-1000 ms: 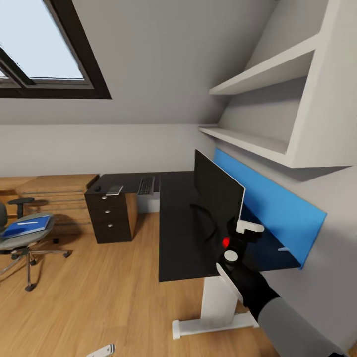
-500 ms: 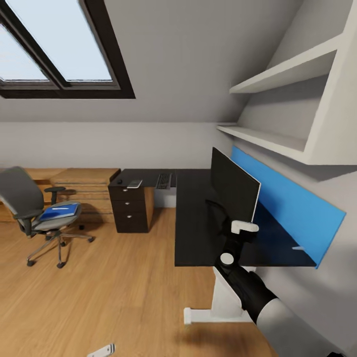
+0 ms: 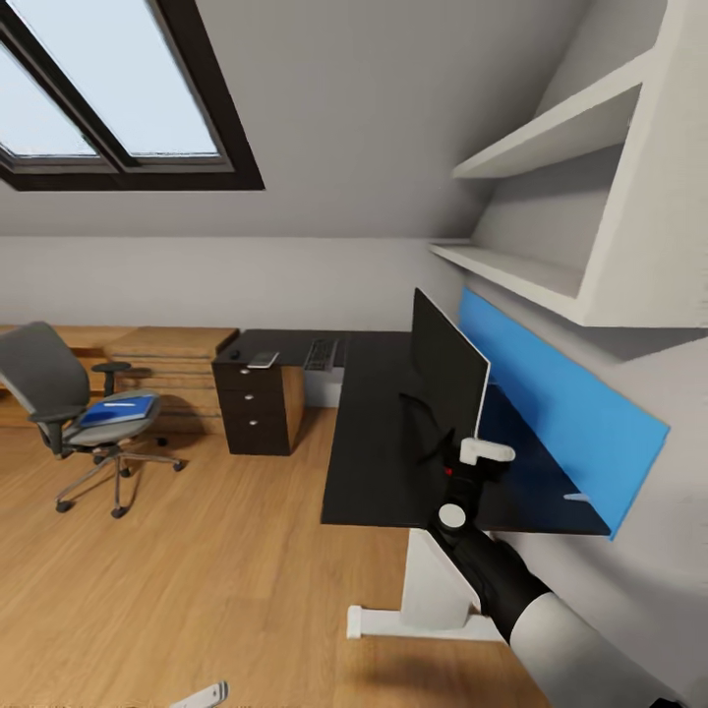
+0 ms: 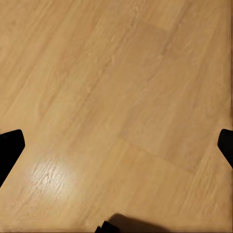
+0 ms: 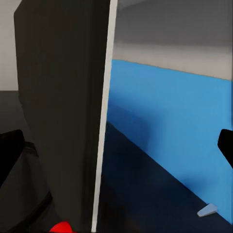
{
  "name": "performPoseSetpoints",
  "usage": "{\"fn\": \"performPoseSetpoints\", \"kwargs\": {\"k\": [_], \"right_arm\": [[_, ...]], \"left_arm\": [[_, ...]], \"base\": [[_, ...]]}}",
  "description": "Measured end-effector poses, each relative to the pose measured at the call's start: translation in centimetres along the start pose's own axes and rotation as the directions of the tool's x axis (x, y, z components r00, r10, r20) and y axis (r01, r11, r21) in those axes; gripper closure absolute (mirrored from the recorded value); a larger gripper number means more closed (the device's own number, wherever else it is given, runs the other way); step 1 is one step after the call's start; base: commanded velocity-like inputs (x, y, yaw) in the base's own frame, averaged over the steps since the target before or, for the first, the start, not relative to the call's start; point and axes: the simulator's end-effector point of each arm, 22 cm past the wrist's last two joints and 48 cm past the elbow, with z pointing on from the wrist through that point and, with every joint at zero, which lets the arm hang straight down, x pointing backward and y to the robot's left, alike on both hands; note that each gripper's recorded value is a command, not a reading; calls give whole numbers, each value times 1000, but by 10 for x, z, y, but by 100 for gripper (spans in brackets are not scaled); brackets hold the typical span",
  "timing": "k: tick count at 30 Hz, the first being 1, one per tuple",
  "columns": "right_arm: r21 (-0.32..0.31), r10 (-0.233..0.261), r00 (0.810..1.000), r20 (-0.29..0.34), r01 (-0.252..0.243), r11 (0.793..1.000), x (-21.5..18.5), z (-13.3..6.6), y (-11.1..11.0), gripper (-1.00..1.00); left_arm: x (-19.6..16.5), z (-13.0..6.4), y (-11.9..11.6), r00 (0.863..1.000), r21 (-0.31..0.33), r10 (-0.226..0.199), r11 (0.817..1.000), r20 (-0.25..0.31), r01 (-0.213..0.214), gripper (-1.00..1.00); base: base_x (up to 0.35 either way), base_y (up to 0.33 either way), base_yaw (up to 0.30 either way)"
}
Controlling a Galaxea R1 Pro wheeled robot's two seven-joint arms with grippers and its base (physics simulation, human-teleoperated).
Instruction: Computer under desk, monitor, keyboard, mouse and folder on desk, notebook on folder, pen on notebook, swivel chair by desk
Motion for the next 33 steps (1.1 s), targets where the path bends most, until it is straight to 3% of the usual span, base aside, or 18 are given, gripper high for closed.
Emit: {"fn": "performPoseSetpoints", "kwargs": {"k": [21, 24, 29, 33], "right_arm": [[-19, 16, 1000, 12, -16, 1000, 4, 1, 3, -100], [-19, 45, 997, 59, -44, 999, -4, 5, -5, -100], [-114, 39, 996, 79, -30, 993, -4, 13, 1, -100], [-237, 43, 997, 59, -28, 971, 4, 18, 14, -100]], "left_arm": [[0, 0, 0, 1000, -1, -1, 1000, 1, 1, -100], [0, 0, 0, 1000, -1, 0, 1000, 1, 0, -100], [0, 0, 0, 1000, -1, 1, 1000, 1, -1, -100], [0, 0, 0, 1000, 0, 1, 1000, 3, -1, -100]], "base": [[0, -19, 0], [0, 0, 0], [0, 0, 0], [0, 0, 0]]}}
